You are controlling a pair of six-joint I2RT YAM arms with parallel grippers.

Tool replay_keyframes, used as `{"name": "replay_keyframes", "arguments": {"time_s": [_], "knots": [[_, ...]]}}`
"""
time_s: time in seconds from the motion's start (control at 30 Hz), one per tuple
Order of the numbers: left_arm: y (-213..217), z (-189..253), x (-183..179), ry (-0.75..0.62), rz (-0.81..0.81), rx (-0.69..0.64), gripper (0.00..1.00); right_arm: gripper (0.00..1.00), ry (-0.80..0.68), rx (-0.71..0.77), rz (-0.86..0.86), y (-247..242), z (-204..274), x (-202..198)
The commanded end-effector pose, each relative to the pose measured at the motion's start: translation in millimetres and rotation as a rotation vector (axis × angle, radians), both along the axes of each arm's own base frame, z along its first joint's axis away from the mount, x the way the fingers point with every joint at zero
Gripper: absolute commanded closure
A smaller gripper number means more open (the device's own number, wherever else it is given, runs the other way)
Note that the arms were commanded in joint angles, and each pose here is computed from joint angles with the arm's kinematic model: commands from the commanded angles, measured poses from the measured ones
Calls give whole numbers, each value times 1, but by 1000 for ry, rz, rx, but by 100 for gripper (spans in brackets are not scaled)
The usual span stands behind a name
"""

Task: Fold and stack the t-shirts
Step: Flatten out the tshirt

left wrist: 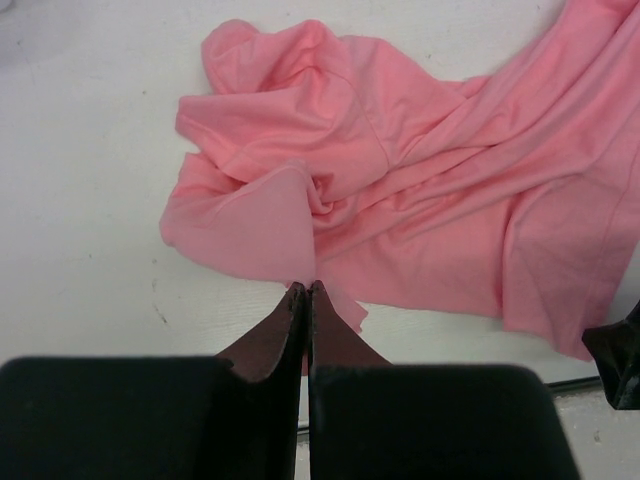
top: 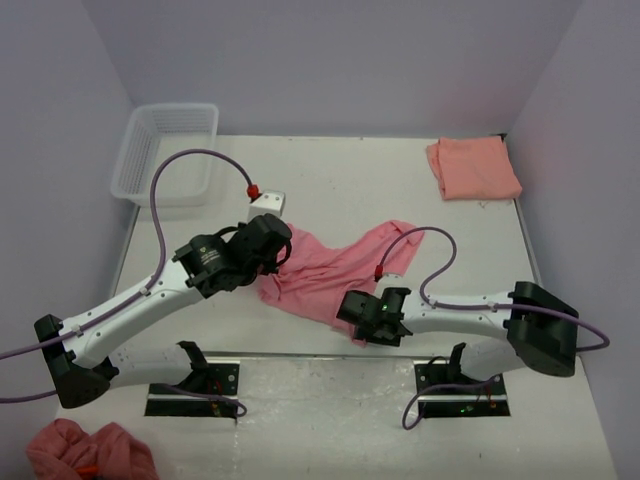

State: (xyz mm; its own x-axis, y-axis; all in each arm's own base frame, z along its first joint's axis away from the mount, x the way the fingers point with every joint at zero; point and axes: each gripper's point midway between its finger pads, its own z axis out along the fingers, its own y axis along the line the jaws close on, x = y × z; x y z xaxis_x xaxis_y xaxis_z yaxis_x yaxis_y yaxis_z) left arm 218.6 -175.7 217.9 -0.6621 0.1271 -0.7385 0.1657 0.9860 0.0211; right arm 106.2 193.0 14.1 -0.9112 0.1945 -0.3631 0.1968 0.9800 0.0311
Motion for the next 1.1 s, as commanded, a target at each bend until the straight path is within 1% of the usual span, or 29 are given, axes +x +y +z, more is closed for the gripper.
{"name": "replay_keyframes", "arguments": {"time_s": [0.0, 0.03, 0.07, 0.2, 0.23, 0.27, 0.3, 0.33, 0.37, 0.43, 0.53, 0.6, 0.63, 0.7, 0.9, 1.07], "knots": [[-1, 2, -1, -5, 5, -11, 100, 42, -99, -18, -88, 0, 29, 3], [-2, 2, -2, -4, 1, -12, 100, 42, -120, -30, -75, -5, 36, -2], [-3, 1, -3, -3, 2, -13, 100, 41, -155, -34, -87, -9, 40, 1], [-7, -2, -7, 8, -7, -22, 100, 40, -217, -20, -141, -28, 41, 0], [-7, -2, -8, 7, -9, -24, 100, 36, -238, 17, -121, -21, 40, 1], [-7, -2, -8, 7, -9, -24, 100, 33, -244, 23, -103, -27, 34, 1], [-6, -5, -9, 11, -7, -19, 100, 27, -255, 34, -92, -29, 30, 2], [-6, -5, -9, 10, -5, -19, 100, 14, -266, 110, -79, -14, 27, 4], [-5, -6, -9, 10, -3, -18, 100, 13, -265, 110, -51, -19, 15, 2], [-4, -9, -10, 14, -3, -8, 100, 14, -258, 170, -10, -10, 13, 0], [-5, -12, -11, 21, -5, -3, 100, 20, -263, 167, 22, -4, 14, 2], [-5, -15, -11, 23, -6, 2, 100, 24, -262, 133, 50, -2, 12, 3], [-5, -16, -11, 24, -5, 6, 100, 29, -263, 152, 65, 7, 16, 4], [-5, -18, -11, 27, -4, 8, 100, 33, -257, 139, 97, 14, 15, 4], [-6, -21, -12, 33, -5, 6, 100, 33, -250, 161, 135, 36, 24, 4], [-4, -20, -12, 27, -3, 12, 100, 33, -211, 155, 137, 40, 14, -1]]}}
